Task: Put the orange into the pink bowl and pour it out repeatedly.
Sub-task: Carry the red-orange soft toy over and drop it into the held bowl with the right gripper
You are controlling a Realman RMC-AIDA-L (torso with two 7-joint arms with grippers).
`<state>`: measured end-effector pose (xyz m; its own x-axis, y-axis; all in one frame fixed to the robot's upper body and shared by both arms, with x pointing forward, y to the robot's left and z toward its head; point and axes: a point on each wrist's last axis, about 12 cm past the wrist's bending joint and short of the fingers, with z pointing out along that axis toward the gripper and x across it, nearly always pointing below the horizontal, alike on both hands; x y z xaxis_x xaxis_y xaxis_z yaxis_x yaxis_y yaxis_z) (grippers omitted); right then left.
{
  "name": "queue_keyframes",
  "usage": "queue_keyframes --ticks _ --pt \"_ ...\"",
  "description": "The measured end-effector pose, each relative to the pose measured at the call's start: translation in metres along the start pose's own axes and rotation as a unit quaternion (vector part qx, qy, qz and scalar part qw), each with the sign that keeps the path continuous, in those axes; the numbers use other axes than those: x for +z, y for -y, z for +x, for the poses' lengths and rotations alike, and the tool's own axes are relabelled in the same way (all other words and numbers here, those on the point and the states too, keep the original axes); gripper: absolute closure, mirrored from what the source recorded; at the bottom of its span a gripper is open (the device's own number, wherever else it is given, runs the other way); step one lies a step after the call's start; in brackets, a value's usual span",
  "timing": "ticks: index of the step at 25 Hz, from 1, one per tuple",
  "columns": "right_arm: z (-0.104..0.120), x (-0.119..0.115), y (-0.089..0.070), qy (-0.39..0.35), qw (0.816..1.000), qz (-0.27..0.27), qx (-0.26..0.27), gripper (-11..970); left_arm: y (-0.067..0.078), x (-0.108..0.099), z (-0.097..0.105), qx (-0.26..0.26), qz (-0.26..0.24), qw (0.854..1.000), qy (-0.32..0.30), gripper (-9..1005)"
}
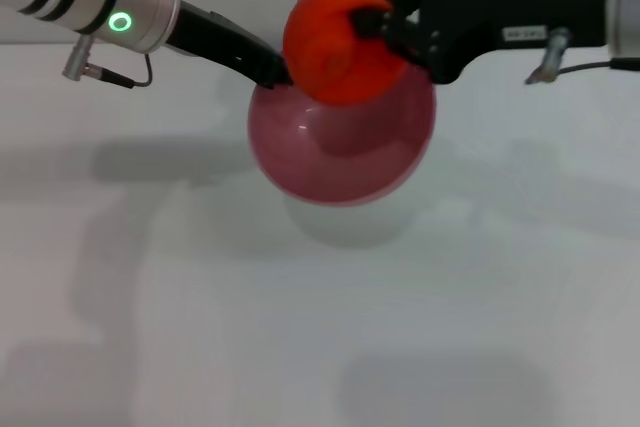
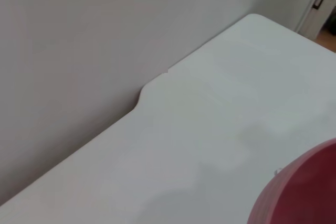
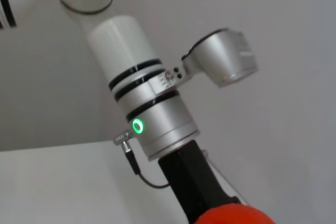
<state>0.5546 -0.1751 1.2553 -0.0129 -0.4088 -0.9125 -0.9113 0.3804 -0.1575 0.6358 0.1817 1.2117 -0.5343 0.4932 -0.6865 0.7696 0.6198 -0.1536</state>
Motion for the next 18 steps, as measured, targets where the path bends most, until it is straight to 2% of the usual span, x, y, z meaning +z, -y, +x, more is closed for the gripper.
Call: queue_keyframes --ticks 5,10,18 --pt "0.007 0.013 0.002 -0.007 1.000 -0.005 0.005 904 0.005 0.003 -0.003 0.006 0.008 1.000 0.001 953" --pt "0.010 0.015 0.004 -0.005 1.000 0.002 0.009 892 0.005 0.003 -0.005 0.006 0.007 1.000 0.002 953" --pt "0.005 0.004 -0.001 0.002 1.000 0.012 -0.005 544 0.000 0.003 -0.004 0.002 -0.004 1.000 0.004 952"
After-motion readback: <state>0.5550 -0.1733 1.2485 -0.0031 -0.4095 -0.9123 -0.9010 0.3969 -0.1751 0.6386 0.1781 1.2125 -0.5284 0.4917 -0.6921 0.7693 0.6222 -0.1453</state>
